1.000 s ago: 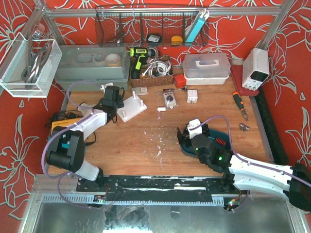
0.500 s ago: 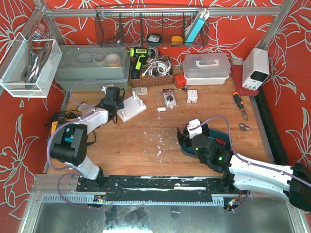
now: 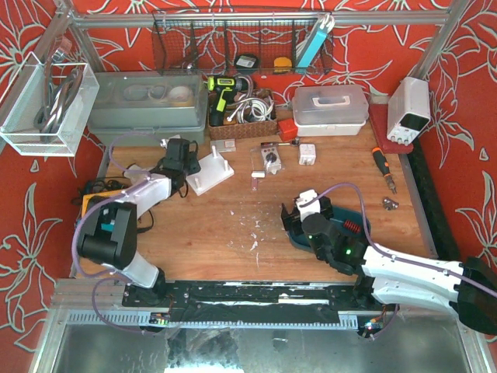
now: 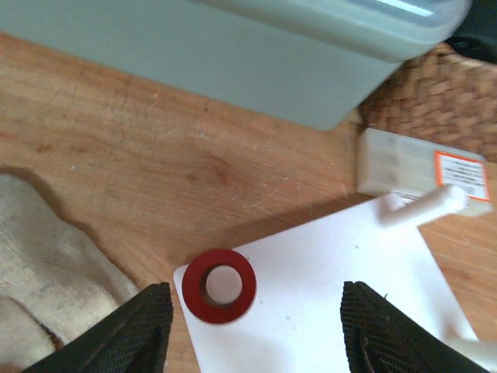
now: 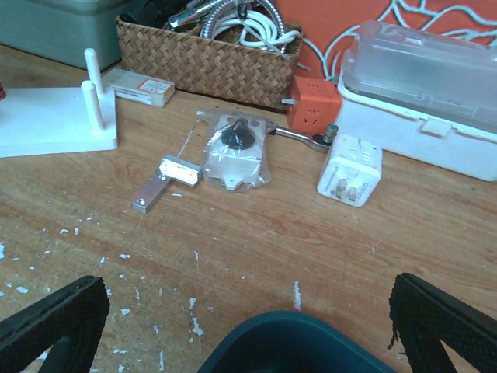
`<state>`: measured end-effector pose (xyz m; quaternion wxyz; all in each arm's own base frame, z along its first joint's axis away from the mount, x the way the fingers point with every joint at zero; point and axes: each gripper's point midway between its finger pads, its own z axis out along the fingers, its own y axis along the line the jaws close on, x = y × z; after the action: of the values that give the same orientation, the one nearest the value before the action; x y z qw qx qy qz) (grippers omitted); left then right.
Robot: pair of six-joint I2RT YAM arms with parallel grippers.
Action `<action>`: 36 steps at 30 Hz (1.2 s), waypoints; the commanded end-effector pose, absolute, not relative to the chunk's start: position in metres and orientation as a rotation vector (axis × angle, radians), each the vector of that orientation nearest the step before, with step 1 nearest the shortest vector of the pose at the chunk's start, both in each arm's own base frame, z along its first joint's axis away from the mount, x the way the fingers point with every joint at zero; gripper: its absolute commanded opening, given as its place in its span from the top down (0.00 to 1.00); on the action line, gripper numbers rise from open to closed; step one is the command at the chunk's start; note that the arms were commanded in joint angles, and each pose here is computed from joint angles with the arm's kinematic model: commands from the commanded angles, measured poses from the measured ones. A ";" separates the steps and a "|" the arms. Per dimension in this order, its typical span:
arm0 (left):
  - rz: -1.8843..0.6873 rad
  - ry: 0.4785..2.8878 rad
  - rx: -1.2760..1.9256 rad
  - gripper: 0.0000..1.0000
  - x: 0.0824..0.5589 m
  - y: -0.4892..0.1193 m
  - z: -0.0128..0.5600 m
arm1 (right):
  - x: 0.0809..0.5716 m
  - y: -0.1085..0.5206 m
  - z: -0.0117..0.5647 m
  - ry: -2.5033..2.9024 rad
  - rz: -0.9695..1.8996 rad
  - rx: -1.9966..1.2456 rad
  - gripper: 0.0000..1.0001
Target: Install the large spring
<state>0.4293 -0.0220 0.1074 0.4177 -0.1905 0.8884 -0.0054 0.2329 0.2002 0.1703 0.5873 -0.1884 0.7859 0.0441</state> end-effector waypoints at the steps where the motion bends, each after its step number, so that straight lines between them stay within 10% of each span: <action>1: -0.151 2.132 -0.509 0.36 0.416 -0.030 0.146 | 0.240 0.185 0.179 1.851 0.062 -0.303 0.01; 15: -0.474 1.900 -0.088 0.00 0.323 -0.141 0.205 | 0.235 0.110 0.130 2.289 0.062 0.159 0.03; 36: -0.475 1.877 0.284 0.00 0.285 -0.209 0.171 | 0.248 0.139 0.090 2.381 0.245 0.296 0.53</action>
<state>0.2784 -0.2088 0.1513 0.5267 0.1233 0.8156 -0.2054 0.2414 0.1376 0.0954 0.3533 0.0855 0.9275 0.0871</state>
